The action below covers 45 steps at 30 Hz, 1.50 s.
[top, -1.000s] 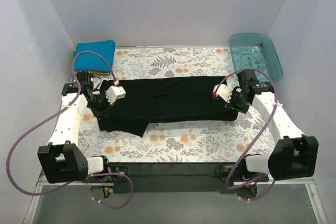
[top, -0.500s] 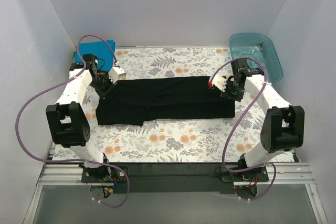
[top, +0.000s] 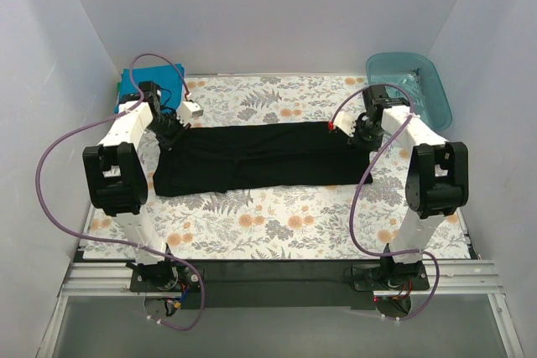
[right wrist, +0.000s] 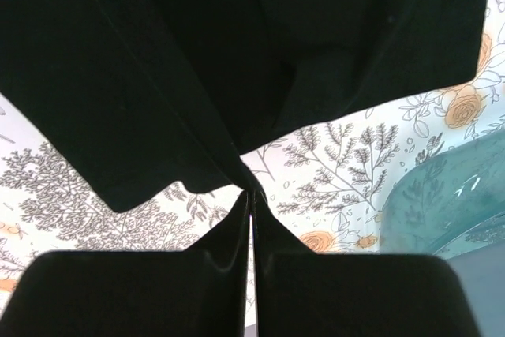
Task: Fold and stack the t-shirts
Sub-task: Fold the tshirt
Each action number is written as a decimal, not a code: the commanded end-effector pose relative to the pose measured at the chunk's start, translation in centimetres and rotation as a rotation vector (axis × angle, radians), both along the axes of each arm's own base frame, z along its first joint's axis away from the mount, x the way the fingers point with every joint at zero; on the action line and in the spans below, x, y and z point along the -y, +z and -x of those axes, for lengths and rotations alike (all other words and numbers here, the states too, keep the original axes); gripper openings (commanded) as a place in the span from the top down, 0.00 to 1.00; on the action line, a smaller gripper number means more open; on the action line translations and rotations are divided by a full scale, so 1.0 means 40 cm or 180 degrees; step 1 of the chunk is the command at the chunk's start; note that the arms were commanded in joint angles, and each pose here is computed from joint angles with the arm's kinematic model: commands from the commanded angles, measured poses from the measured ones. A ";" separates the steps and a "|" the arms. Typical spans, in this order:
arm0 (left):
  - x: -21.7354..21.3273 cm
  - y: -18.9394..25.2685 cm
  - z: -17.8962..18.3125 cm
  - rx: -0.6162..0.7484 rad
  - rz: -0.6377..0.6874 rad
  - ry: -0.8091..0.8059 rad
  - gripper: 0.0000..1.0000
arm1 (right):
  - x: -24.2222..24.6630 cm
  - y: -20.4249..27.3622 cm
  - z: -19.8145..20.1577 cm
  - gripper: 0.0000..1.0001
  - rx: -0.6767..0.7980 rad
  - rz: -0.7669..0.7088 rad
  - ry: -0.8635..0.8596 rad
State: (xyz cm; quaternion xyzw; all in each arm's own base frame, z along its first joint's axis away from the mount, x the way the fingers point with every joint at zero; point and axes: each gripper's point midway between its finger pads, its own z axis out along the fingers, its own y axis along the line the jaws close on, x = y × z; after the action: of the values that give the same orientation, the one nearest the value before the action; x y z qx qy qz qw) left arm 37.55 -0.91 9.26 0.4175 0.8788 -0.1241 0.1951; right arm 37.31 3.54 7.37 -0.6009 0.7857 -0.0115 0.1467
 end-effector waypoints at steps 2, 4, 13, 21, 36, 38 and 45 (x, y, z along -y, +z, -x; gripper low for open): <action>-0.018 0.012 -0.053 0.0188 -0.0067 0.0070 1.00 | 0.008 0.034 -0.069 0.99 0.0232 0.0081 0.0199; -0.018 0.000 -0.055 0.0158 -0.0064 0.0070 1.00 | 0.008 0.023 -0.077 0.99 0.0209 0.0091 0.0207; -0.017 -0.027 -0.041 0.0095 -0.0059 0.0070 1.00 | 0.014 0.000 -0.064 0.99 0.0125 0.0149 0.0230; -0.014 -0.027 -0.054 0.0100 0.0000 0.0259 0.83 | 0.006 0.028 -0.074 0.69 0.0178 0.0075 0.0056; -0.095 -0.006 0.107 -0.0346 0.0880 0.1530 0.52 | -0.040 0.052 0.132 0.48 -0.0625 -0.1051 -0.1535; -0.098 -0.028 0.132 -0.0347 0.0857 0.1594 0.52 | -0.033 0.035 0.123 0.48 -0.0654 -0.1073 -0.1739; -0.085 -0.075 0.183 -0.0508 0.0875 0.1725 0.50 | 0.019 -0.015 0.112 0.48 -0.0786 -0.1087 -0.2272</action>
State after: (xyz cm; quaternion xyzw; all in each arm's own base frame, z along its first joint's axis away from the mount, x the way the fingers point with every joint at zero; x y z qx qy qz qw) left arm 29.40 2.65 4.83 0.1255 0.9519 -0.2263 0.1641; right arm 32.63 3.45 7.08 -0.3118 0.9319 0.1283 0.1339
